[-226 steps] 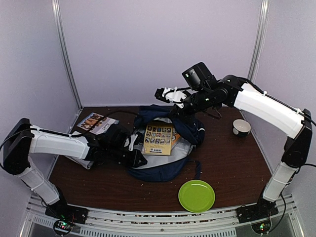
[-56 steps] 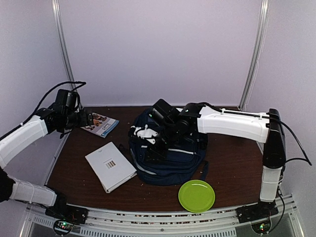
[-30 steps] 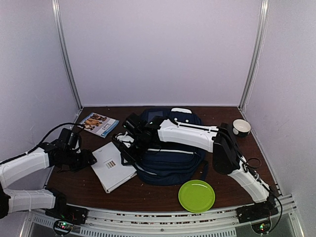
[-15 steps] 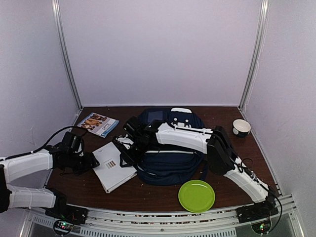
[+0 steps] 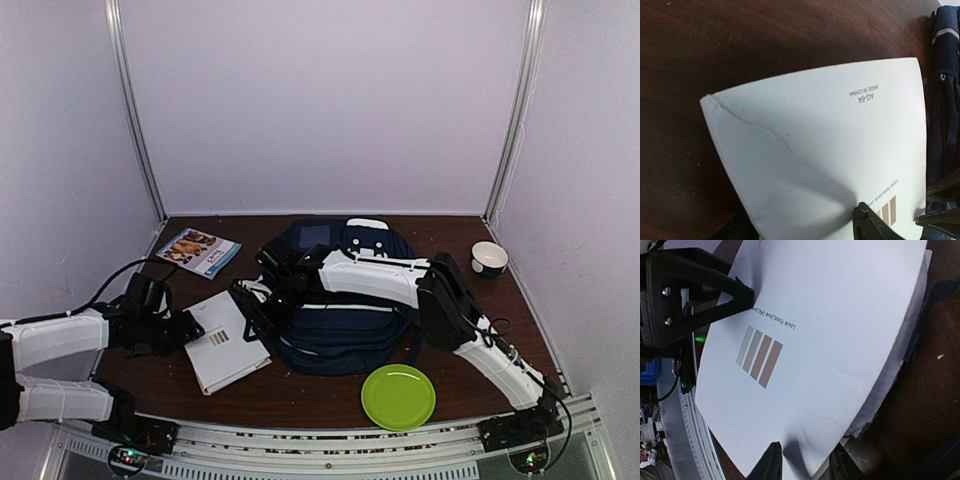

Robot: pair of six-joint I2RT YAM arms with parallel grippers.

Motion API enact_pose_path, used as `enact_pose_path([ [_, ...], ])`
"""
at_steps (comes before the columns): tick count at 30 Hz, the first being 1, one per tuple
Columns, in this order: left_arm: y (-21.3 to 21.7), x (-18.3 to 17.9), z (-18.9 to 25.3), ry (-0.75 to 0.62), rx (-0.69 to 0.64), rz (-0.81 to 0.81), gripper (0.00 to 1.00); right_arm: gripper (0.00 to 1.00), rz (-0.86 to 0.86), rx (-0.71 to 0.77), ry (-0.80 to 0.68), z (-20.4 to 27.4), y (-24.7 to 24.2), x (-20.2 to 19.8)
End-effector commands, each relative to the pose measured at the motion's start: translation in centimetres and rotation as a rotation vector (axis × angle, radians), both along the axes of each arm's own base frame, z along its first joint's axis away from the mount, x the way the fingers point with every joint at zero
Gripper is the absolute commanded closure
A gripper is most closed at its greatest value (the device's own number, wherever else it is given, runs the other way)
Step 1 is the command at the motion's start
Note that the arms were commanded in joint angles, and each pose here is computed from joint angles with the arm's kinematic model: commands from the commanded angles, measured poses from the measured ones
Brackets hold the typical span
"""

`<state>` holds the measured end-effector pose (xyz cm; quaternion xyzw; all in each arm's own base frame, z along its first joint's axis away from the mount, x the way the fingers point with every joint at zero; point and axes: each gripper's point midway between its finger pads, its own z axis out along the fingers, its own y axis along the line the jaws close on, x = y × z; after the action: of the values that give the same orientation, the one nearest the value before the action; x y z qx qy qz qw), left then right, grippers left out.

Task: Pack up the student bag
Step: Pick up the book from the center of the board, then pass from the right arm to the left

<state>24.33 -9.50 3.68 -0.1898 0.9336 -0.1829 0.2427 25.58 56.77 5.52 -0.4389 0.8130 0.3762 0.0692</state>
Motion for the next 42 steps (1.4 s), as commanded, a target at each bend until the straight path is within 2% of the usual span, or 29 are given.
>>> enact_pose_path([
  [1, -0.2, -0.1, -0.7, 0.002, -0.011, 0.002, 0.34, 0.72, 0.017, 0.074, 0.118, 2.6, 0.4, -1.6],
  [8, 0.0, -0.3, -0.8, -0.007, -0.012, 0.011, 0.37, 0.96, 0.016, 0.126, 0.176, 4.1, 0.9, -2.3],
  [10, 0.3, -0.3, -0.6, -0.02, -0.003, 0.019, 0.37, 1.0, 0.016, 0.135, 0.191, 4.4, 0.9, -2.5],
  [15, 1.4, 0.2, 1.6, -0.122, 0.02, 0.063, 0.25, 1.0, 0.014, 0.164, 0.203, 6.3, 0.6, -2.8],
  [17, 1.4, 0.5, 3.3, -0.185, 0.011, 0.055, 0.04, 1.0, 0.011, 0.188, 0.204, 7.7, 0.4, -2.6],
  [18, 1.4, 0.6, 4.1, -0.216, 0.009, 0.047, 0.02, 1.0, 0.009, 0.208, 0.199, 8.8, 0.3, -2.5],
  [24, 1.7, 0.4, 8.0, -0.371, 0.003, 0.027, 0.02, 1.0, -0.006, 0.272, 0.201, 11.4, -0.3, -1.2],
  [33, -0.8, 0.0, 5.2, -0.36, -0.193, 0.005, 0.03, 1.0, -0.054, 0.31, 0.262, 11.8, -1.3, 0.7],
  [42, -4.8, 1.3, 8.5, -0.487, -0.4, -0.141, 0.03, 1.0, -0.071, 0.331, 0.289, 11.9, -2.4, 1.8],
])
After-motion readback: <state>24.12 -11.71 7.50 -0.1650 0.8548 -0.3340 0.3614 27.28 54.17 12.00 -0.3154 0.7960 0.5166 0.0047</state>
